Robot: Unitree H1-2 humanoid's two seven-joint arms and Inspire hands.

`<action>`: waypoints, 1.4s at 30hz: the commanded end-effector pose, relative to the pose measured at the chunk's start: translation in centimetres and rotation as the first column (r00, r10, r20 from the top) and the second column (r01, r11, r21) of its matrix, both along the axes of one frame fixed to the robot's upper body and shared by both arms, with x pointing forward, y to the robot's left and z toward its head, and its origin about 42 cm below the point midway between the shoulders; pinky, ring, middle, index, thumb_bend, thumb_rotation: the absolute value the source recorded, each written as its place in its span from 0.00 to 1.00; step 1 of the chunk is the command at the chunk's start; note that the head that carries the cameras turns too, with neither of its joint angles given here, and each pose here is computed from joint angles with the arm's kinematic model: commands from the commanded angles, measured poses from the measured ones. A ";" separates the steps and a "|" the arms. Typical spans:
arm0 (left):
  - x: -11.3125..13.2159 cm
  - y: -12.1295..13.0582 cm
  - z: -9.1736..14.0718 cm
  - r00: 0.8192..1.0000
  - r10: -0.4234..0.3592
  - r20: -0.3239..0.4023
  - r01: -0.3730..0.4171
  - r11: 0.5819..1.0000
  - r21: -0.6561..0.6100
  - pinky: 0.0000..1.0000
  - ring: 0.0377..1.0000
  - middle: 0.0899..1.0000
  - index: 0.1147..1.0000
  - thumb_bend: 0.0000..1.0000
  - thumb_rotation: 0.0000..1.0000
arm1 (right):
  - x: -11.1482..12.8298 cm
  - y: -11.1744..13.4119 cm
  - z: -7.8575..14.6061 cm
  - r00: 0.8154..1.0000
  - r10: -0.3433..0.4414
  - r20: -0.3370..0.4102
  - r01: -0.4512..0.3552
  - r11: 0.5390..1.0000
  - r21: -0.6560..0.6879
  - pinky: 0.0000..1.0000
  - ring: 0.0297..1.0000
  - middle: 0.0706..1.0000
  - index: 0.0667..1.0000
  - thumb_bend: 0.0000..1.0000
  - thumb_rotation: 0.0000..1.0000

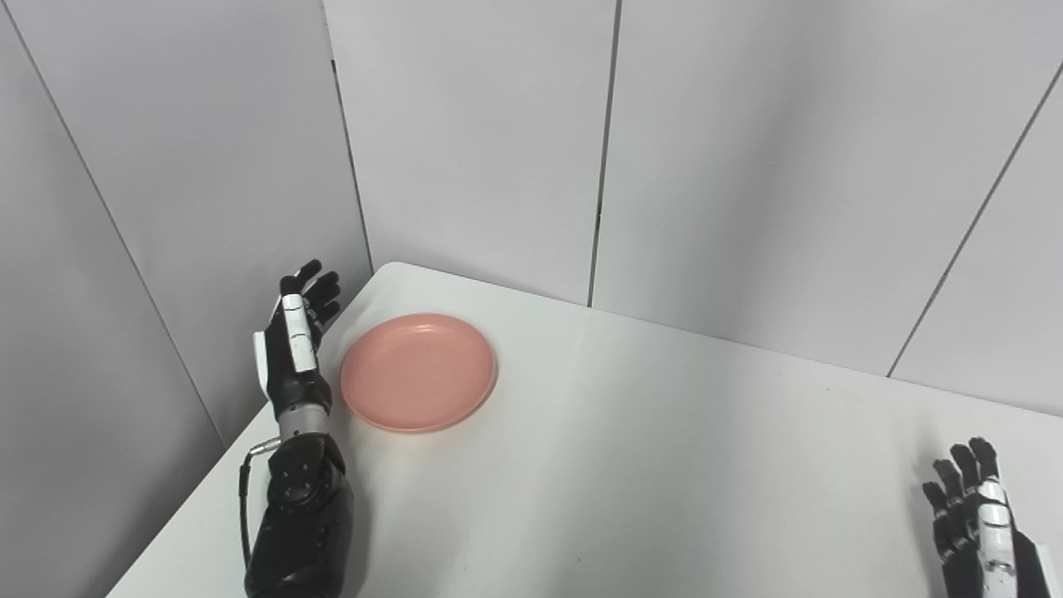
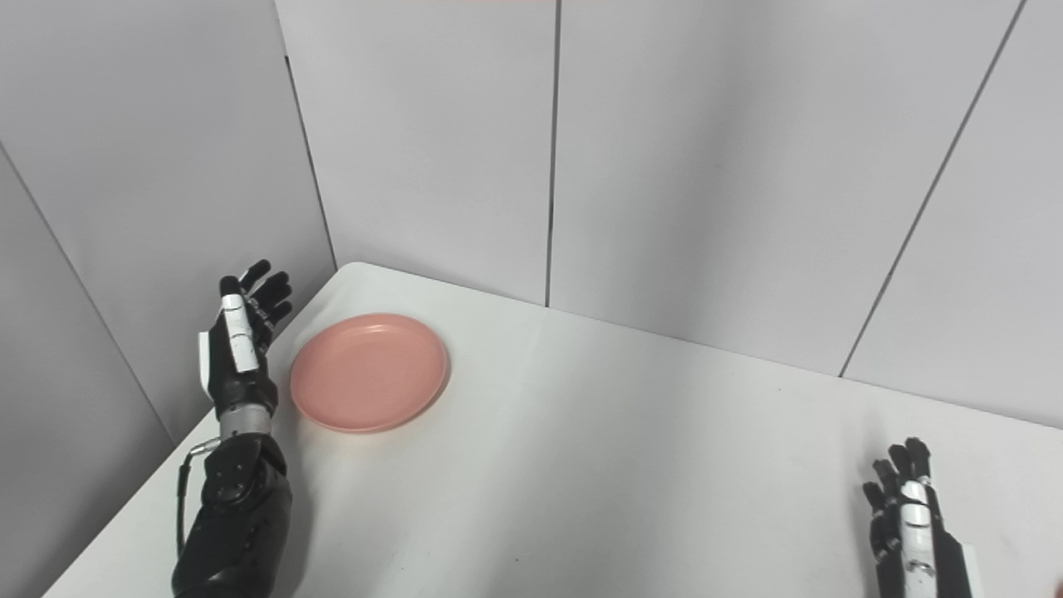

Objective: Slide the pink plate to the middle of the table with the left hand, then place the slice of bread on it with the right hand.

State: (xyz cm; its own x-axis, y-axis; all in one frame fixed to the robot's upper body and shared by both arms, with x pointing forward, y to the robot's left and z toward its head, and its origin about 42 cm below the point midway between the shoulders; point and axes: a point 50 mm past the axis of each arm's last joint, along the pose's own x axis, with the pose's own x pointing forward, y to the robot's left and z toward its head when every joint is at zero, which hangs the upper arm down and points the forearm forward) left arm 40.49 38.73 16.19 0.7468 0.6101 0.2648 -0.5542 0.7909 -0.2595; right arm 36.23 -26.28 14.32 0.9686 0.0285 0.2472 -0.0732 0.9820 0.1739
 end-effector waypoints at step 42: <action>2.7 -0.3 0.3 0.957 -0.289 0.030 0.290 0.940 -0.180 0.81 0.91 0.86 0.77 0.89 1.00 | 0.1 -0.2 1.6 0.999 0.000 0.054 0.000 1.000 0.001 1.00 1.00 1.00 1.00 0.62 0.85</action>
